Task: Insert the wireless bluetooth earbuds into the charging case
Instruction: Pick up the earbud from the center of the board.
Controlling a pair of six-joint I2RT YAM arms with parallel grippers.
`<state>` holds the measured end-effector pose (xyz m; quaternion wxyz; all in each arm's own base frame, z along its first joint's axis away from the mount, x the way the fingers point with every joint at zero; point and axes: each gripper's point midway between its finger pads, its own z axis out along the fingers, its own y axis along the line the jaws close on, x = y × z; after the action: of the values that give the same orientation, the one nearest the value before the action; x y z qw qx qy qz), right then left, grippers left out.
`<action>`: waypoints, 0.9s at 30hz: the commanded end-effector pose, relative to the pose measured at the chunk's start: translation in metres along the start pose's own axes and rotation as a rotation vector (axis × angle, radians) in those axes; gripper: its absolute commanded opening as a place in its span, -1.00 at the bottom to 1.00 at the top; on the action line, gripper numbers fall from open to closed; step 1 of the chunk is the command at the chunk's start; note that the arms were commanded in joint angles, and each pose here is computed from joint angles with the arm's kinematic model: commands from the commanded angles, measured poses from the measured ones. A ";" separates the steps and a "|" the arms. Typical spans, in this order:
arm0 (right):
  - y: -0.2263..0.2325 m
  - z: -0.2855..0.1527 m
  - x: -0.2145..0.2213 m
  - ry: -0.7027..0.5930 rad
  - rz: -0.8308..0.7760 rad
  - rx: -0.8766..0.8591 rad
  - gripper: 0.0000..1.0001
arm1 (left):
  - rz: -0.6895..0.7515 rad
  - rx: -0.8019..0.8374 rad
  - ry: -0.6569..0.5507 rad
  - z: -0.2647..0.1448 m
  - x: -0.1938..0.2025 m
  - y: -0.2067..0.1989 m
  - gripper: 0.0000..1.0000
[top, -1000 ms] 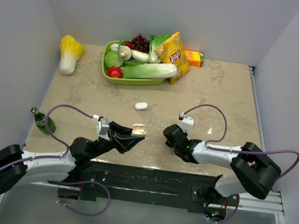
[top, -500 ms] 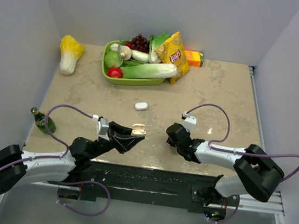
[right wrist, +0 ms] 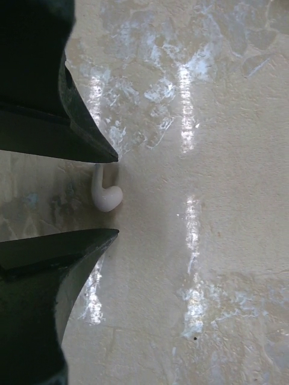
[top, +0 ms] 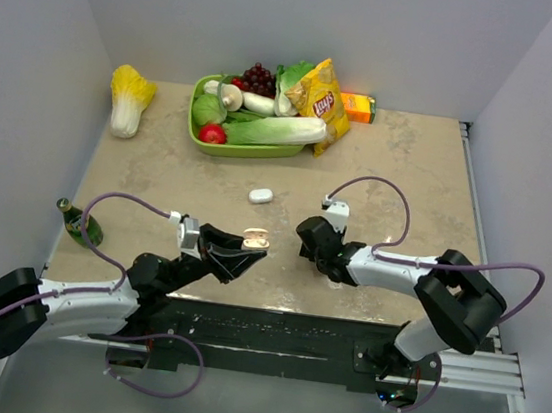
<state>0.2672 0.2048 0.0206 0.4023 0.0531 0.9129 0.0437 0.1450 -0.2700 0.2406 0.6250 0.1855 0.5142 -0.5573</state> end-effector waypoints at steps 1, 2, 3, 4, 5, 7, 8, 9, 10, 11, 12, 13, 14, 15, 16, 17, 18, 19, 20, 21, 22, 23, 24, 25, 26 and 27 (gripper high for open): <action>0.001 0.007 -0.015 -0.026 -0.034 0.022 0.02 | 0.033 0.195 -0.404 -0.051 -0.081 -0.045 -1.00; 0.002 0.008 -0.015 -0.025 -0.046 0.016 0.02 | 0.034 0.195 -0.404 -0.051 -0.081 -0.045 -1.00; 0.006 0.008 -0.018 -0.028 -0.049 0.005 0.02 | 0.034 0.194 -0.406 -0.051 -0.081 -0.045 -1.00; 0.008 0.009 -0.018 -0.024 -0.059 -0.003 0.02 | 0.034 0.192 -0.405 -0.051 -0.081 -0.044 -1.00; 0.010 0.010 -0.016 -0.012 -0.081 -0.010 0.02 | 0.034 0.193 -0.406 -0.051 -0.081 -0.044 -1.00; 0.012 0.011 -0.017 -0.009 -0.092 -0.003 0.02 | 0.034 0.192 -0.405 -0.051 -0.081 -0.044 -1.00; 0.011 0.013 -0.017 -0.010 -0.098 0.004 0.02 | 0.034 0.193 -0.403 -0.051 -0.080 -0.044 -1.00; 0.011 0.013 -0.018 -0.009 -0.102 0.005 0.02 | 0.034 0.193 -0.404 -0.051 -0.081 -0.044 -1.00; 0.011 0.013 -0.018 -0.008 -0.104 0.006 0.02 | 0.034 0.193 -0.403 -0.050 -0.080 -0.044 -1.00; 0.010 0.013 -0.018 -0.007 -0.108 0.011 0.02 | 0.034 0.193 -0.404 -0.051 -0.081 -0.044 -1.00; 0.009 0.013 -0.017 -0.004 -0.112 0.013 0.02 | 0.034 0.194 -0.406 -0.051 -0.081 -0.045 -1.00; 0.009 0.012 -0.017 -0.002 -0.116 0.015 0.02 | 0.034 0.193 -0.404 -0.052 -0.080 -0.044 -1.00; 0.007 0.012 -0.016 0.001 -0.119 0.017 0.02 | 0.034 0.194 -0.406 -0.052 -0.081 -0.045 -1.00; 0.005 0.010 -0.016 0.004 -0.123 0.024 0.02 | 0.034 0.193 -0.408 -0.053 -0.081 -0.044 -1.00; 0.003 0.009 -0.015 0.005 -0.122 0.031 0.02 | 0.034 0.193 -0.408 -0.053 -0.081 -0.044 -1.00; -0.002 0.008 -0.012 0.014 -0.129 0.042 0.02 | 0.034 0.193 -0.408 -0.053 -0.081 -0.044 -1.00; -0.002 0.007 -0.012 0.013 -0.123 0.043 0.02 | 0.034 0.193 -0.406 -0.053 -0.081 -0.044 -1.00; -0.004 0.006 -0.012 0.016 -0.115 0.047 0.02 | 0.034 0.192 -0.405 -0.053 -0.080 -0.044 -1.00; -0.008 0.006 -0.009 0.028 -0.117 0.063 0.02 | 0.030 0.192 -0.403 -0.052 -0.080 -0.044 -1.00; -0.010 0.006 -0.009 0.024 -0.116 0.077 0.02 | 0.029 0.192 -0.402 -0.052 -0.080 -0.044 -1.00; -0.012 0.005 -0.009 0.026 -0.107 0.085 0.02 | 0.028 0.194 -0.402 -0.052 -0.080 -0.044 -1.00; -0.015 0.005 -0.006 0.035 -0.112 0.096 0.02 | 0.027 0.196 -0.398 -0.052 -0.079 -0.045 -1.00; -0.015 0.004 -0.005 0.038 -0.106 0.097 0.02 | 0.025 0.197 -0.399 -0.052 -0.079 -0.045 -1.00; -0.016 0.004 -0.005 0.040 -0.095 0.100 0.02 | 0.026 0.199 -0.401 -0.051 -0.080 -0.045 -1.00; -0.019 0.003 -0.001 0.050 -0.094 0.108 0.02 | 0.026 0.201 -0.401 -0.051 -0.080 -0.046 -1.00; -0.020 0.002 0.000 0.053 -0.088 0.109 0.02 | 0.026 0.201 -0.401 -0.051 -0.080 -0.046 -1.00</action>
<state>0.2767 0.2021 0.0181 0.3902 0.0149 0.9206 0.0041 0.1437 -0.2682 0.2455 0.6282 0.1831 0.5074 -0.5607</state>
